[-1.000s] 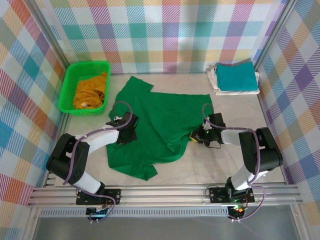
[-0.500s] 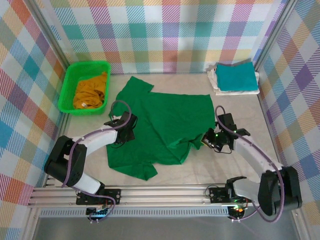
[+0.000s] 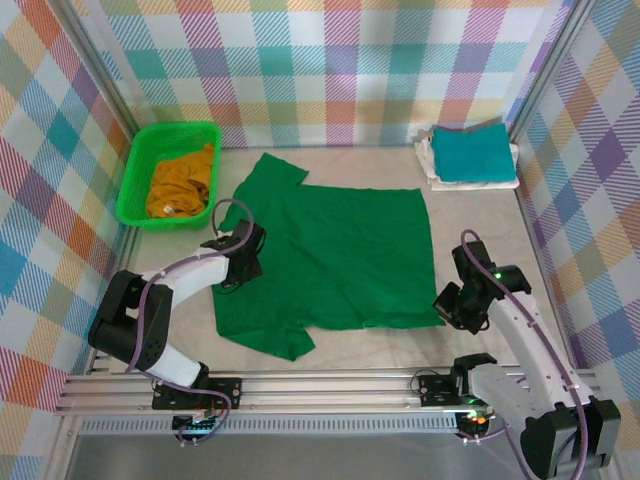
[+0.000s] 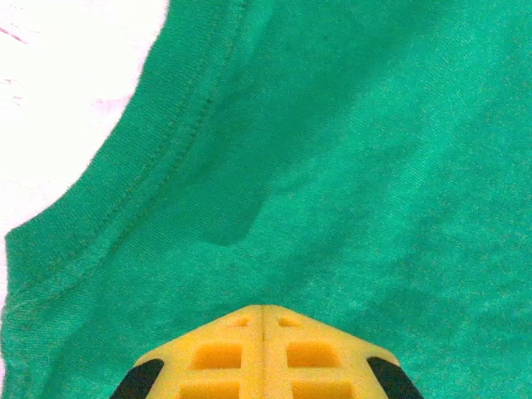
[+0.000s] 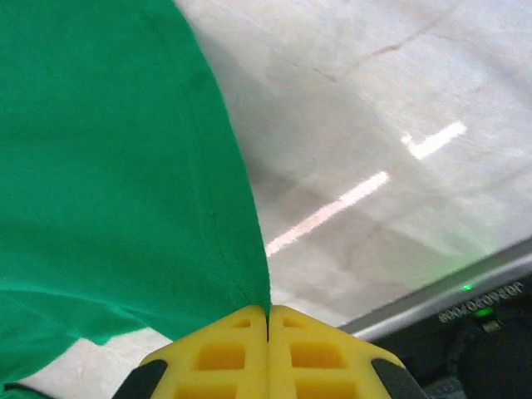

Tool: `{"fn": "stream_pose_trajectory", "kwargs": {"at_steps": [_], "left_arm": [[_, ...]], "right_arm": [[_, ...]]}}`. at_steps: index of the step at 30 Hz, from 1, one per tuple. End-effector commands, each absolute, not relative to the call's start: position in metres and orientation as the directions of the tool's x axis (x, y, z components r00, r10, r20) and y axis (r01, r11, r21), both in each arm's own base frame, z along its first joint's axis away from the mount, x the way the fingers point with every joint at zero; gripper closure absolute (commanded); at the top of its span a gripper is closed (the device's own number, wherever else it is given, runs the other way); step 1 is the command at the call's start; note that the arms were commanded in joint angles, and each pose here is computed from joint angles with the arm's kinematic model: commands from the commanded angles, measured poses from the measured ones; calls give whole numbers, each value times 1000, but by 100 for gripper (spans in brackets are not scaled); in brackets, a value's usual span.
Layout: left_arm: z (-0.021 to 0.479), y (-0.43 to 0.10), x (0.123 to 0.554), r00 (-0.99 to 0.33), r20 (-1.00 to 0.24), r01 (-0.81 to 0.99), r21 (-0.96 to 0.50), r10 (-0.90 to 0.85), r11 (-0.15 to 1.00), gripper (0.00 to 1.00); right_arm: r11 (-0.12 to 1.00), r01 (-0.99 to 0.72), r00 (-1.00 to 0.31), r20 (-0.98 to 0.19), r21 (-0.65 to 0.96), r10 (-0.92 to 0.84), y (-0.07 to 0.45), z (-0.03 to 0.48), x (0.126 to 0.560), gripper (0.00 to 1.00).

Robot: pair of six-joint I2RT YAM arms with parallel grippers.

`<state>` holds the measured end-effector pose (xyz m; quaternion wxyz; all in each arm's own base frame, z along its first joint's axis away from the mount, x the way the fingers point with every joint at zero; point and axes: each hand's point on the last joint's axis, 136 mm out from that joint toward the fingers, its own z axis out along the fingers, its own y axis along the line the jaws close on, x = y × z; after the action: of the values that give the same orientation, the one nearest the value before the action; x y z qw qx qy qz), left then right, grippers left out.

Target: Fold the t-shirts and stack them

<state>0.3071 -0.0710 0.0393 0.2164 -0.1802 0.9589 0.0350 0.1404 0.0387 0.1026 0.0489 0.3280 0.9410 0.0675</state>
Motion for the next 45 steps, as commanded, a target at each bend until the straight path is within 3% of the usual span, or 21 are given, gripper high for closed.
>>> {"fn": "stream_pose_trajectory", "kwargs": {"at_steps": [1, 3, 7, 9, 13, 16, 22, 30, 34, 45], "left_arm": [[46, -63, 304, -845, -428, -358, 7, -321, 934, 100], [48, -62, 306, -844, -432, -355, 4, -318, 935, 100], [53, -73, 322, -854, -425, -317, -30, -300, 948, 99], [60, -78, 336, -850, -437, -310, -39, -295, 950, 100], [73, -90, 369, -828, -480, -289, -78, -290, 954, 98], [74, -98, 401, -838, -467, -275, -85, -282, 958, 99], [74, -128, 475, -870, -438, -201, -104, -226, 974, 100], [48, -131, 513, -868, -430, -242, -67, -247, 968, 98], [29, -126, 525, -879, -402, -263, -36, -255, 964, 98], [-2, -114, 564, -862, -339, -354, -129, -376, 927, 97]], "right_arm": [[760, 641, -754, -94, 106, 650, 23, 121, 129, 89], [769, 626, -749, -172, 131, 639, 17, 139, 139, 75], [827, 507, -766, -313, 244, 562, 29, 170, 197, 71], [856, 404, -814, -300, 322, 497, 56, 169, 240, 76], [868, 303, -832, -335, 394, 443, 87, 156, 324, 100], [896, 282, -827, -386, 343, 408, 90, 143, 385, 100], [928, 293, -863, -355, 230, 361, 91, 92, 476, 100], [883, 388, -850, -267, 265, 453, 94, 28, 520, 100], [873, 400, -842, -263, 280, 471, 97, 16, 537, 100], [785, 456, -790, -215, 419, 574, 118, -8, 597, 100]]}}
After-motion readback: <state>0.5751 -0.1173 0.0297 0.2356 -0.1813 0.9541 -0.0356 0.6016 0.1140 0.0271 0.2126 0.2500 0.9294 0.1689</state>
